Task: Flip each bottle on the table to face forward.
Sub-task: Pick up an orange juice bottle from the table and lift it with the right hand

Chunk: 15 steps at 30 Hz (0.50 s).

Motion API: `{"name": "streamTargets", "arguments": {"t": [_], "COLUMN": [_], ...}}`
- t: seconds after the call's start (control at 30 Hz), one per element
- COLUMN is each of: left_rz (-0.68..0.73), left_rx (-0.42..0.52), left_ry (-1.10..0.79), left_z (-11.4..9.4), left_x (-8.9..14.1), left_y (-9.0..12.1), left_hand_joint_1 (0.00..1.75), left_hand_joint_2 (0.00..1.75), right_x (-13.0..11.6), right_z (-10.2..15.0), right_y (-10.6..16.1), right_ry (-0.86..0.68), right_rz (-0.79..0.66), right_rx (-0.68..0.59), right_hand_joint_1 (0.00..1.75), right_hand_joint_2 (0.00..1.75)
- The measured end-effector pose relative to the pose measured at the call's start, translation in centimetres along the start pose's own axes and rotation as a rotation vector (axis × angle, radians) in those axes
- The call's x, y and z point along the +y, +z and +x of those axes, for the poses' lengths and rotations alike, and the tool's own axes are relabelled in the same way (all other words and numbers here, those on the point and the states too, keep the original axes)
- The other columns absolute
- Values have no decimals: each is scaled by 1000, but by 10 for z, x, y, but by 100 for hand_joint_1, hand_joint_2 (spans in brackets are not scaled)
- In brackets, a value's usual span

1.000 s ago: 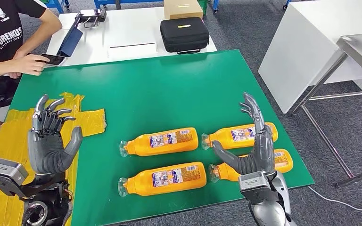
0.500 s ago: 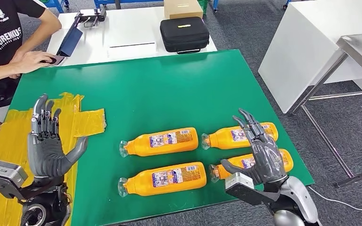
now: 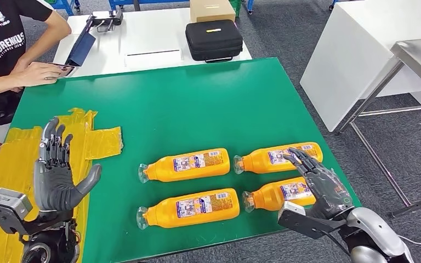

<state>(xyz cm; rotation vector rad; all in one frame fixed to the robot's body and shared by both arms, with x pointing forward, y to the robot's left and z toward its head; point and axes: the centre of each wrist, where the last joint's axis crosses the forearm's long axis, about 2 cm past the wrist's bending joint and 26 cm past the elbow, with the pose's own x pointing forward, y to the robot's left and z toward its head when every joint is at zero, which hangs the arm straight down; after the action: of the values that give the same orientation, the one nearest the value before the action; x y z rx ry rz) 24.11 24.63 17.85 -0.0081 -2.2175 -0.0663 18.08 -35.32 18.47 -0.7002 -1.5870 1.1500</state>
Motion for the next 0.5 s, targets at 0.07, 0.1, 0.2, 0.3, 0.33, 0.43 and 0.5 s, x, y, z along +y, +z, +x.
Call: {"name": "streamTargets", "arguments": {"t": [0.07,0.1,0.2,0.3,0.33,0.43,0.5], "left_rz": [3,5,6,4,3,4,5], "left_rx": [7,12,31,41,44,52,56], "left_ry": [-2,-3,-4,-1,0,0,1], "left_z": [0,0,-1,-1,-1,0,-1], "left_x": [0,1,1,0,0,-1,-1], "left_y": [1,2,3,3,3,3,3], "left_hand_joint_1": [0,0,0,0,0,0,0], "left_hand_joint_2": [175,175,175,175,175,175,175], "right_x": [0,0,1,1,1,2,3], "right_z": [-3,-5,-13,-21,-23,-31,-35], "right_y": [0,0,-2,-3,-3,-3,-3], "right_ry": [7,11,32,45,47,49,46], "right_rz": [24,38,81,110,119,153,176], "right_rx": [14,24,57,82,90,109,119], "right_hand_joint_1": [0,0,0,0,0,0,0], "right_hand_joint_2": [175,175,175,175,175,175,175]}}
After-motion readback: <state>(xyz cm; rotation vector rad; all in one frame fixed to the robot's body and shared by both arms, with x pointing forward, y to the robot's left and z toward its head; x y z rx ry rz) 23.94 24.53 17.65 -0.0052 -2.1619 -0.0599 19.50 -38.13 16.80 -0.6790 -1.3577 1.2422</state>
